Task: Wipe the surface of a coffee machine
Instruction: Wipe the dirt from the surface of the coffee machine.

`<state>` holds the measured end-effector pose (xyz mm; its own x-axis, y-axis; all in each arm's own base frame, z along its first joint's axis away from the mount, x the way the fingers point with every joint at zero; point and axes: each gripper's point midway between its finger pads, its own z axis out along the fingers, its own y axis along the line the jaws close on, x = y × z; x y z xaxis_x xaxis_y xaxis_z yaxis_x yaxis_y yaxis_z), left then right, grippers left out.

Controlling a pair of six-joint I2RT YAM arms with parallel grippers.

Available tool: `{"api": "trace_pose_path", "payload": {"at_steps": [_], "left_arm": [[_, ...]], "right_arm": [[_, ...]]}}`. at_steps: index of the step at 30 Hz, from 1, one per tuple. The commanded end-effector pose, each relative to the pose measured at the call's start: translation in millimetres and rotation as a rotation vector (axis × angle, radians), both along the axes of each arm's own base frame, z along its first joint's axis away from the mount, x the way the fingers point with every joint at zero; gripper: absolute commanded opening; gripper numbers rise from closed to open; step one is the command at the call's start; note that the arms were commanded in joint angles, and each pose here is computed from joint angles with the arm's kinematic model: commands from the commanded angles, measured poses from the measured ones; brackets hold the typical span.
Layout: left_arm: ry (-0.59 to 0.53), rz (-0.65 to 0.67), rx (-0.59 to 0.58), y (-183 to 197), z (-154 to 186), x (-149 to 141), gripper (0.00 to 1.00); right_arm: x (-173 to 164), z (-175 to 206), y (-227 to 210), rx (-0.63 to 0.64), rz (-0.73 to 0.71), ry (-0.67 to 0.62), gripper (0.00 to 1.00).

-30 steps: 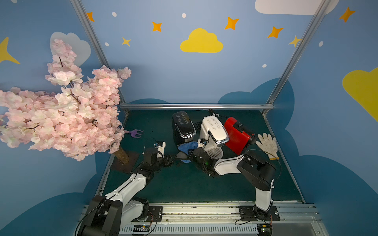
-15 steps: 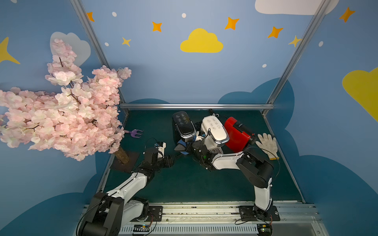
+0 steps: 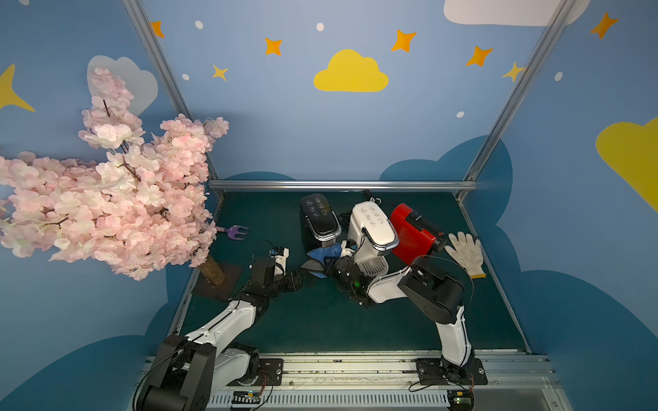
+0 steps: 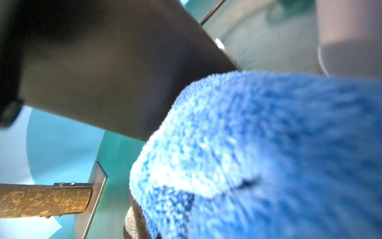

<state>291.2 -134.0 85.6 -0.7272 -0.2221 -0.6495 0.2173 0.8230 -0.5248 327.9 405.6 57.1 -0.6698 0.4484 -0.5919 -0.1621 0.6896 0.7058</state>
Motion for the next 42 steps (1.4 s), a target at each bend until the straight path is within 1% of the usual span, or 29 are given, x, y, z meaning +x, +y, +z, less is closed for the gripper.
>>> {"api": "trace_pose_path", "payload": {"at_steps": [1,6,9,15,19,23,27,31,33,35,37,42], "left_arm": [[-0.007,-0.004,0.013,2,0,1,0.57],[-0.013,-0.002,0.015,2,2,1,0.57],[-0.011,-0.004,0.014,2,1,1,0.57],[-0.016,-0.002,0.013,2,3,1,0.57],[-0.019,0.002,0.019,3,4,0,0.57],[-0.021,0.002,0.018,3,5,0,0.57],[-0.025,0.005,0.020,4,5,0,0.57],[-0.022,0.004,0.019,4,5,-1,0.57],[-0.026,0.003,0.014,3,6,0,0.57],[-0.025,0.000,0.013,3,6,-1,0.57],[-0.024,0.002,0.015,3,6,-1,0.57],[-0.018,-0.002,0.012,2,5,0,0.57]], "right_arm": [[-29,-19,-7,-0.057,0.046,0.070,0.00],[-49,-2,-10,-0.056,0.081,0.052,0.00],[-48,15,-15,-0.032,0.070,0.010,0.00],[-27,53,-24,-0.042,0.018,-0.110,0.00],[-2,67,-26,-0.022,-0.019,-0.141,0.00],[21,65,-25,-0.044,-0.053,-0.163,0.00],[34,41,-14,-0.102,-0.031,-0.111,0.00],[23,10,0,-0.099,0.023,-0.032,0.00],[12,2,8,-0.097,0.057,-0.017,0.00],[0,-4,15,-0.127,0.082,-0.018,0.00],[-8,-7,21,-0.141,0.101,-0.017,0.00],[-22,-2,35,-0.090,0.145,-0.015,0.00]]}}
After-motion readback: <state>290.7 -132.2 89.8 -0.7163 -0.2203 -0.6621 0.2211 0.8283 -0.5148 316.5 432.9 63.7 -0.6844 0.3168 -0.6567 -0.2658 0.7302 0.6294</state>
